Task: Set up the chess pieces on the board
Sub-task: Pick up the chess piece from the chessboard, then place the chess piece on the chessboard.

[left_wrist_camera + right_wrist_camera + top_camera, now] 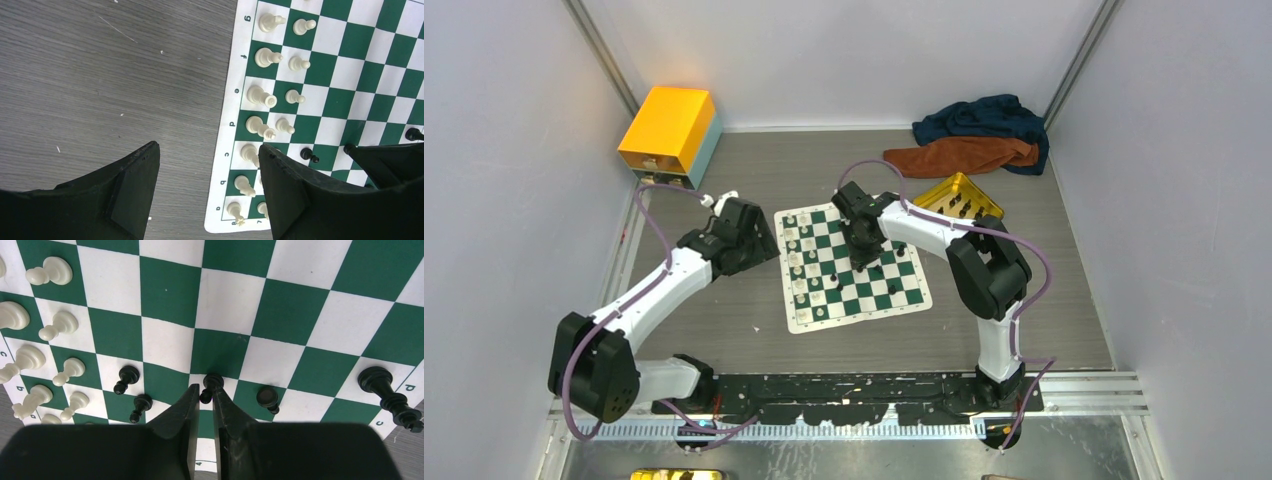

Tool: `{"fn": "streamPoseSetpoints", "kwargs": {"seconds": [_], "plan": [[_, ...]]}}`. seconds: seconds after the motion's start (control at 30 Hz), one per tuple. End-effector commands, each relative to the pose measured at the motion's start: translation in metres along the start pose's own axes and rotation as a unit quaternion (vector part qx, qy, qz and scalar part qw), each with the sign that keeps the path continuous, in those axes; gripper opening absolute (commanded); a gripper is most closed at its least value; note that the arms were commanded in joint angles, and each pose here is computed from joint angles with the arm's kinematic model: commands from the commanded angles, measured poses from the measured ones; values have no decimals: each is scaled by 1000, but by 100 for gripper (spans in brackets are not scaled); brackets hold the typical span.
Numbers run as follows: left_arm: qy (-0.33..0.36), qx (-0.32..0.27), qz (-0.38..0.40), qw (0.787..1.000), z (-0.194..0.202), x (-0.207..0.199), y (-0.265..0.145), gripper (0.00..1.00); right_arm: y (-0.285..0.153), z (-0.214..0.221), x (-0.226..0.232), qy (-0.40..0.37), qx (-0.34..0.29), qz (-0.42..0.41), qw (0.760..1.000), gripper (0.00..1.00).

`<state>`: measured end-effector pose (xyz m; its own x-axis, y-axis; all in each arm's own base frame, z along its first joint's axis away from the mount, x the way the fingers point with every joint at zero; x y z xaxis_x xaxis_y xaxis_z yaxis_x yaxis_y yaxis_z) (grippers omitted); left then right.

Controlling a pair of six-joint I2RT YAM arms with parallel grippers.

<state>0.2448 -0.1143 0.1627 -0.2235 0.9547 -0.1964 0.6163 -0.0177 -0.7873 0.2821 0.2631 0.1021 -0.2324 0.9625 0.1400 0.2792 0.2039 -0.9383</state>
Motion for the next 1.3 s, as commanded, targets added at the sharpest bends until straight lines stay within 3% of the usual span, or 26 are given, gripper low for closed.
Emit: {"fn": "streamPoseSetpoints", "kwargs": {"seconds": [0.0, 0.4, 0.87, 1.27], "plan": [[1, -23, 9, 1000, -11, -4, 1, 73, 3, -3, 0, 5, -5, -4, 1000, 20], [5, -23, 9, 1000, -14, -7, 3, 73, -8, -12, -6, 0, -21, 12, 1000, 6], [16, -24, 11, 1000, -19, -10, 2, 73, -26, -69, -30, 36, -64, 27, 997, 4], [22, -20, 13, 999, -20, -11, 5, 73, -6, -119, -52, 70, -84, 43, 993, 2]]}}
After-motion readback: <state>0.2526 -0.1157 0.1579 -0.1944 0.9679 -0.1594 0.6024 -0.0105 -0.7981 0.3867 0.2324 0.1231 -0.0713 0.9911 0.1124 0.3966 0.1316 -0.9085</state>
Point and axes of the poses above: each gripper's point midway between its finger pads, its own y axis out along the fingers, its own x axis along the line the jaws close on, z = x × y, the point moved 7 cm from there along -y, back along the fingers, and after that the axes turned 6 degrees about y, right-handed, at the moved point
